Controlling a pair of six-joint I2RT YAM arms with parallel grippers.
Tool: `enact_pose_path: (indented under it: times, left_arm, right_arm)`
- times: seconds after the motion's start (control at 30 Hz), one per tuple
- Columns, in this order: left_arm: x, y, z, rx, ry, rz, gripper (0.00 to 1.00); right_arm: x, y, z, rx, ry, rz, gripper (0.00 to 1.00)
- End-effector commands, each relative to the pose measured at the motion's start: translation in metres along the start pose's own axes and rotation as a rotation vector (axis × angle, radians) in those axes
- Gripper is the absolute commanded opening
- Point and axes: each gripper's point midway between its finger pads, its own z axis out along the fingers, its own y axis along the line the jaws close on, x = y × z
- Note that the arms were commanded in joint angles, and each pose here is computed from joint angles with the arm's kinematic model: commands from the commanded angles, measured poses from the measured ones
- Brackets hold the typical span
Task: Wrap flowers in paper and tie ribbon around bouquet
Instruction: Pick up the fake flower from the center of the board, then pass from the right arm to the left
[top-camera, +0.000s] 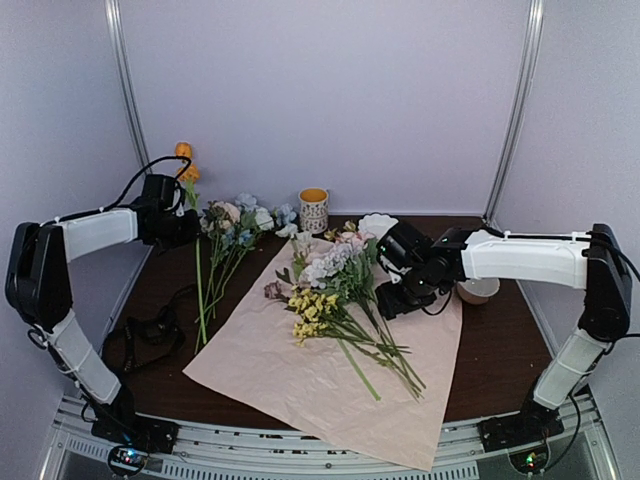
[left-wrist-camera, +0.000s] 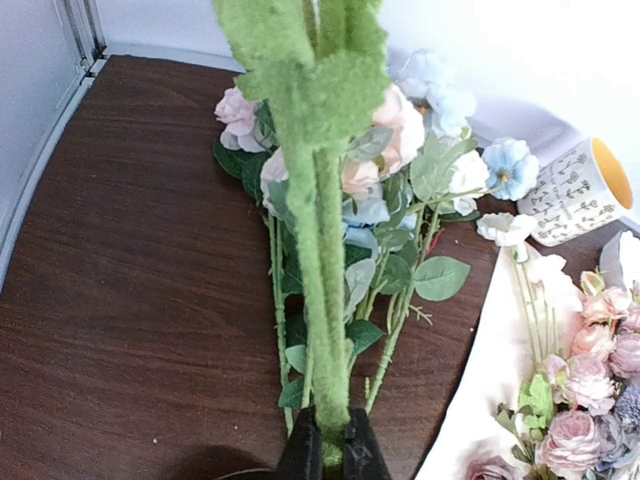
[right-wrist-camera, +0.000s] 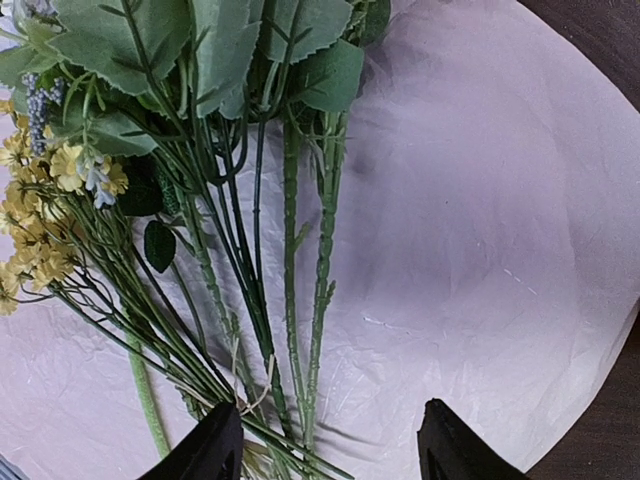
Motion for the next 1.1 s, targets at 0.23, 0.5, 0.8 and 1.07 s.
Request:
enact_pose_path:
  times: [0.23, 0.5, 0.8, 1.07]
  left_arm:
    - [-0.100, -0.084, -0.200, 0.387, -0.627, 0.123, 0.00]
    - [-0.040, -0.219, -0.267, 0.903, -0.616, 0.188, 0.00]
    - [0.002, -0.302, -0.290, 1.244, -0.520, 0.196, 0.00]
    - [0.029, -0.329, -0.289, 1.342, -0.445, 0.176, 0.00]
  right_arm:
    - [-0.048, 0.032, -0.070, -0.202, -0.247, -0.091, 0.61]
    - [-0.096, 0.145, -0.173, -0.651, -0.586, -0.281, 0.64]
    - [-0.118, 0.189, -0.174, -0.716, -0.614, -0.274, 0.80]
    - [-0.135, 0.195, -0.162, -0.694, -0.605, -0.207, 0.47]
